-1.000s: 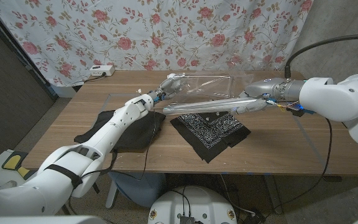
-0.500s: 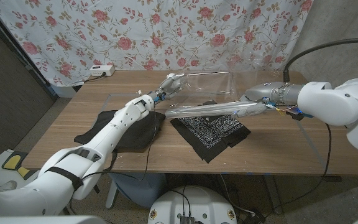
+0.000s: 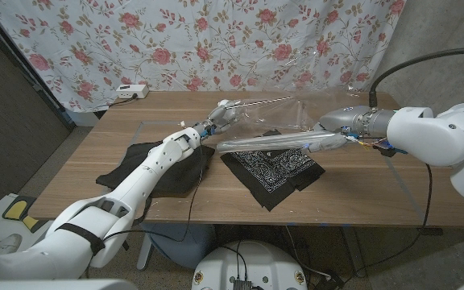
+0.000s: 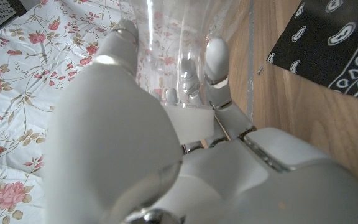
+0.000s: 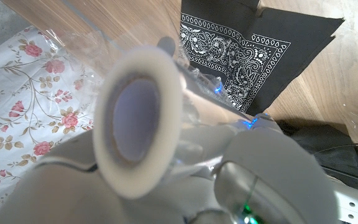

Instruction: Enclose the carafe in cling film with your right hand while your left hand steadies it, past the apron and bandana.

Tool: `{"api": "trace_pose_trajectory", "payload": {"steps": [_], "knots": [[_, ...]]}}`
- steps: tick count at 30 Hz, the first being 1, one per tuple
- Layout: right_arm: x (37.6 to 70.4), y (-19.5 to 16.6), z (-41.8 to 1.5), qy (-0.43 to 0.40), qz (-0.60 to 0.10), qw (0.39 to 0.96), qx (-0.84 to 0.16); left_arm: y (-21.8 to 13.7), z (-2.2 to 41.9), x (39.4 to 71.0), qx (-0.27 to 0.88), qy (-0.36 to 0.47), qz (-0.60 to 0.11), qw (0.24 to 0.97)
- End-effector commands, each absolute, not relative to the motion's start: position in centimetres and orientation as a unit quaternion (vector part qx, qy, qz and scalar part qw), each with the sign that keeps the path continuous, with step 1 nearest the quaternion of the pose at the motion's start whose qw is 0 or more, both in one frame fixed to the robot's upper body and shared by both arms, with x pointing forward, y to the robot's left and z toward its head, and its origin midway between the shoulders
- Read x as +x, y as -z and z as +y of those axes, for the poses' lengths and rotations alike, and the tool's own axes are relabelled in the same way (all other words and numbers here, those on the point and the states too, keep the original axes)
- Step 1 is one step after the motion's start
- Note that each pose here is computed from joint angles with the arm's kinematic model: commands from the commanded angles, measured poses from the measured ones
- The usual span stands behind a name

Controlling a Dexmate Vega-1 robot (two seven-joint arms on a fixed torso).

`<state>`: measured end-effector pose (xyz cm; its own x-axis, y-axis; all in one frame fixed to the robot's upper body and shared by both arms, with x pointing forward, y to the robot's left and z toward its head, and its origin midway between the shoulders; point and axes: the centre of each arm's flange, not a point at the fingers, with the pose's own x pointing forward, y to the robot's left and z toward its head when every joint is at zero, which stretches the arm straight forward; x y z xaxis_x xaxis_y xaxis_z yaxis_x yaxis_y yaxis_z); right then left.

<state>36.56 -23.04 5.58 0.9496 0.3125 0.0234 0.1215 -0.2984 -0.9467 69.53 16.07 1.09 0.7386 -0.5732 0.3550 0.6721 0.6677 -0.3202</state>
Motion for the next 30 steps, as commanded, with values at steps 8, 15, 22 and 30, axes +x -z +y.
{"api": "trace_pose_trajectory", "payload": {"steps": [8,15,22,30], "knots": [[36.1,-5.0,-22.6,-0.080,-0.131,0.577,-0.802,-1.5,15.1,69.3,-0.236,0.349,-0.125,0.898],[36.0,-4.5,-22.6,-0.079,-0.128,0.577,-0.803,-1.7,14.6,69.4,-0.239,0.350,-0.126,0.897],[36.1,-4.4,-22.7,-0.075,-0.124,0.577,-0.804,-1.9,14.3,69.4,-0.248,0.351,-0.129,0.894],[36.3,-4.2,-22.8,-0.077,-0.121,0.577,-0.804,-2.2,14.2,69.5,-0.247,0.351,-0.130,0.894]]}}
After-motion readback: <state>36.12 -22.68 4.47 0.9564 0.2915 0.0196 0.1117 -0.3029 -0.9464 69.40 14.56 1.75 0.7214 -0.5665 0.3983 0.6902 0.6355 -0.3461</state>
